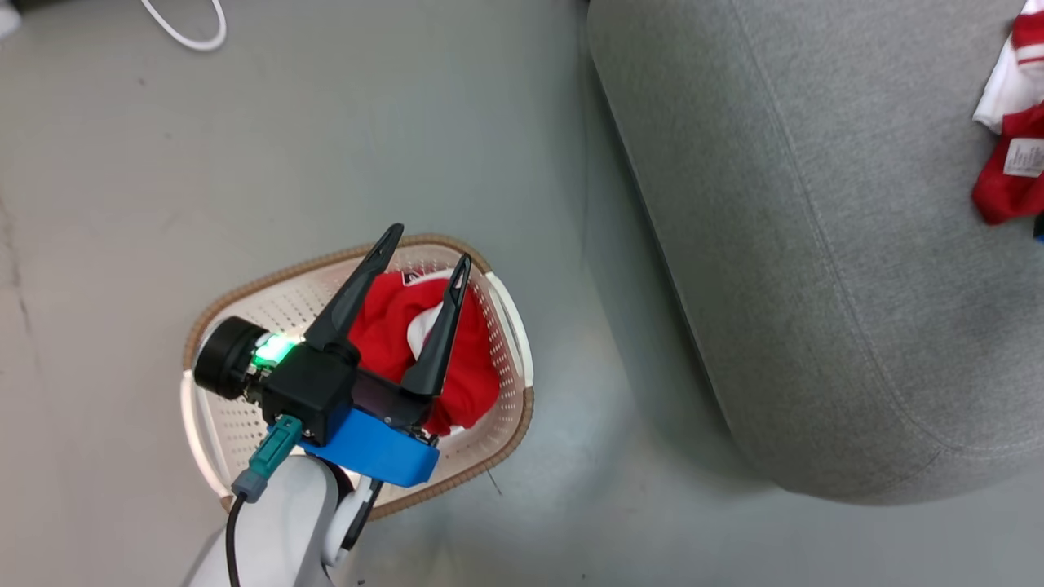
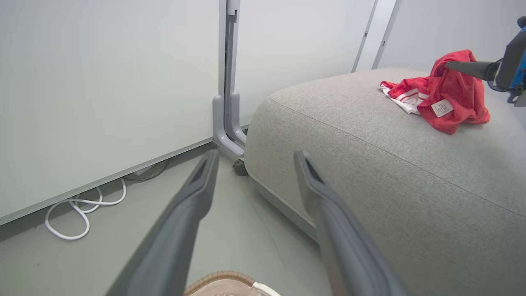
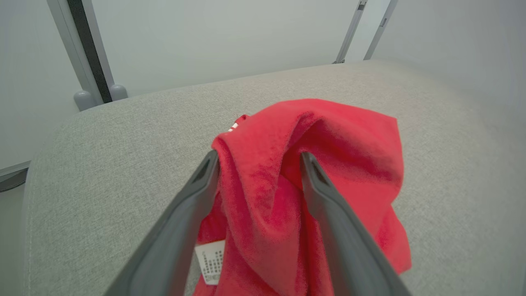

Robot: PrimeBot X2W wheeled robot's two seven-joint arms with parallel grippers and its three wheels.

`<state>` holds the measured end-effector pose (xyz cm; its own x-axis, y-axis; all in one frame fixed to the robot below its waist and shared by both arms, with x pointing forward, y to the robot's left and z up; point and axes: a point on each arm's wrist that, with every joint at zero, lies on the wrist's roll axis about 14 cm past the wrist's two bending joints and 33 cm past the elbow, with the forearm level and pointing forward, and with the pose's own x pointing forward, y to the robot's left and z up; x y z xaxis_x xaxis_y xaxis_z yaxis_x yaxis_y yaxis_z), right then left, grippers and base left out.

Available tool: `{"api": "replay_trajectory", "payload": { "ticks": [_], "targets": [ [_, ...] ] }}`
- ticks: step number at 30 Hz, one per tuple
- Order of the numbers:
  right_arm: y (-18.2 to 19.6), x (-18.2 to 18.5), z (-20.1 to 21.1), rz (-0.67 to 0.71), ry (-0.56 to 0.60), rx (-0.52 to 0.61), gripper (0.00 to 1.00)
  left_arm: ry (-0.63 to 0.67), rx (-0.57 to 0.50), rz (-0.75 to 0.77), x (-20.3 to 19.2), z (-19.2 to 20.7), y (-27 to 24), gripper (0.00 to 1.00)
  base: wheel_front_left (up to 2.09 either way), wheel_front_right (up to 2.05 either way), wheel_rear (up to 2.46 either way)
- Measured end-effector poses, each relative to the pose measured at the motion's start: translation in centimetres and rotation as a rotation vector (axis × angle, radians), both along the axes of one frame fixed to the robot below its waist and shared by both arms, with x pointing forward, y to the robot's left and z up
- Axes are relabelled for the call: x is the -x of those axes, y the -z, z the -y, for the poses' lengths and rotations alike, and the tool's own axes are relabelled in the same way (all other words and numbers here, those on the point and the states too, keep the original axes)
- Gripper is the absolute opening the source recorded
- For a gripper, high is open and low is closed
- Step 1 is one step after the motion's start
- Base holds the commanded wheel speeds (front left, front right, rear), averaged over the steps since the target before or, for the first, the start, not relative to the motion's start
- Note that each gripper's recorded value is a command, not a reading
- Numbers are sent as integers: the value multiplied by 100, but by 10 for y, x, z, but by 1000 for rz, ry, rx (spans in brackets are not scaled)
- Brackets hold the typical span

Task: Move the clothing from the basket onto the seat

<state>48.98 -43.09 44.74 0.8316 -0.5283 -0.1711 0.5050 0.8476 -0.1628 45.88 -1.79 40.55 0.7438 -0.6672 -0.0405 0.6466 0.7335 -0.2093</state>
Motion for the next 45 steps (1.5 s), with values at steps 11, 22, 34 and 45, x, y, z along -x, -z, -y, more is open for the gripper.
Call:
{"api": "replay_trajectory", "payload": {
  "ticks": [11, 22, 34, 45],
  "targets": [
    [-28, 36, -24, 41, -77, -9, 100, -121, 27, 10, 27, -21, -42, 100, 0, 0, 0],
    [-48, 63, -101, 154, -274, -32, 100, -275, 31, 30, 62, -63, -68, 100, 0, 0, 0],
    [-71, 85, -202, 239, -505, -51, 100, -485, 10, 54, 90, -131, -77, 100, 0, 0, 0],
    [-79, 103, -253, 263, -629, -110, 100, -645, -5, 31, 114, -182, -69, 100, 0, 0, 0]
  ]
}}
